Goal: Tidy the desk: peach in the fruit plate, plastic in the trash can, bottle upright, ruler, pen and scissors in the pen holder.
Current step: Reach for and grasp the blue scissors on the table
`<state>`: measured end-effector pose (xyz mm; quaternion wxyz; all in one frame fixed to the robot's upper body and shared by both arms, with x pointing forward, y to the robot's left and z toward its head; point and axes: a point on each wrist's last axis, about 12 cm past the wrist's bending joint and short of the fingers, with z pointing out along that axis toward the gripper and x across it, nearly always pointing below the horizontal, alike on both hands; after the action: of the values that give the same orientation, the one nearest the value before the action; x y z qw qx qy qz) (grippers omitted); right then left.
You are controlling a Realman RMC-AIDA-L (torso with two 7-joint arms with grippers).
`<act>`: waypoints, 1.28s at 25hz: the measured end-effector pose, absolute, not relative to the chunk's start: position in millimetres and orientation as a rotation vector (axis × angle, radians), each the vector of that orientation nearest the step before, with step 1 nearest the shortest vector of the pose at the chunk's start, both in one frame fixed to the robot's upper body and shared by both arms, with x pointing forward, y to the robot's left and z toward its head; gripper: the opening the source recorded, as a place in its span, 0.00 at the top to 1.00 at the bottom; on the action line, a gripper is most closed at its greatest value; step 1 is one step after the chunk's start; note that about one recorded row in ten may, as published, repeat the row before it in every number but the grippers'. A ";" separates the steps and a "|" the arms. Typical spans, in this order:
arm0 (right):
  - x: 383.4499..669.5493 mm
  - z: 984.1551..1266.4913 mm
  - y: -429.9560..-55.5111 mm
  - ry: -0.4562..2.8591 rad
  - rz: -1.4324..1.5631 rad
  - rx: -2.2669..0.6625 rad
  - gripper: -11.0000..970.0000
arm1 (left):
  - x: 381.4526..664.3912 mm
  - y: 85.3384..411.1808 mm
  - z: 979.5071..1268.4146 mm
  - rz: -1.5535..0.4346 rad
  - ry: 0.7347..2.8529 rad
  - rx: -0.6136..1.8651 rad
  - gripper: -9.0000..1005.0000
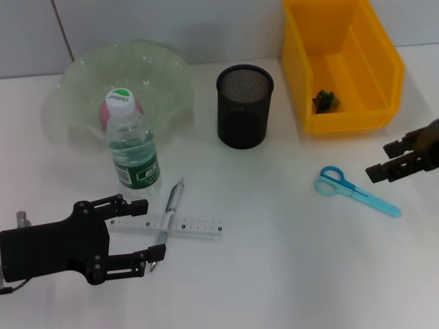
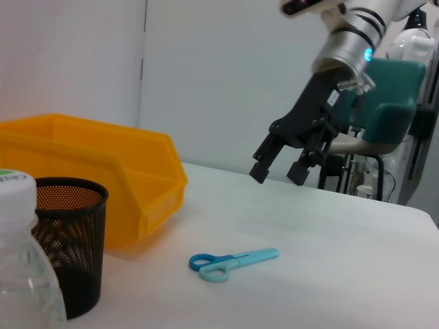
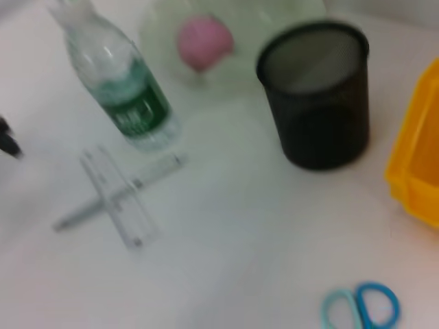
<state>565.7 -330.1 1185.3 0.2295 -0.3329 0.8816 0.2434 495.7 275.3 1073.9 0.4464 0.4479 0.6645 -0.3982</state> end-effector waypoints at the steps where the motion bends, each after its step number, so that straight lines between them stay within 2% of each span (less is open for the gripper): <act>1: 571.3 1188.1 -324.7 2.459 0.636 -0.936 0.17 | 495.7 275.3 1073.9 -0.986 1.646 1.109 0.19; 9: 602.6 1194.6 -283.9 2.603 0.392 -1.109 0.17 | 496.1 275.5 1074.6 -0.987 1.641 1.101 0.19; 18: 613.5 1167.5 -245.3 2.660 0.218 -1.263 0.18 | 496.0 275.8 1074.7 -0.989 1.643 1.089 0.19; 32: 617.3 1138.0 -235.8 2.690 0.140 -1.281 0.18 | 496.2 275.4 1074.1 -0.991 1.649 1.081 0.19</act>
<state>617.3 -235.8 1138.0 0.0794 -0.4283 0.8989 0.0469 496.2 275.4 1074.1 0.4506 0.4373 0.6670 -0.4010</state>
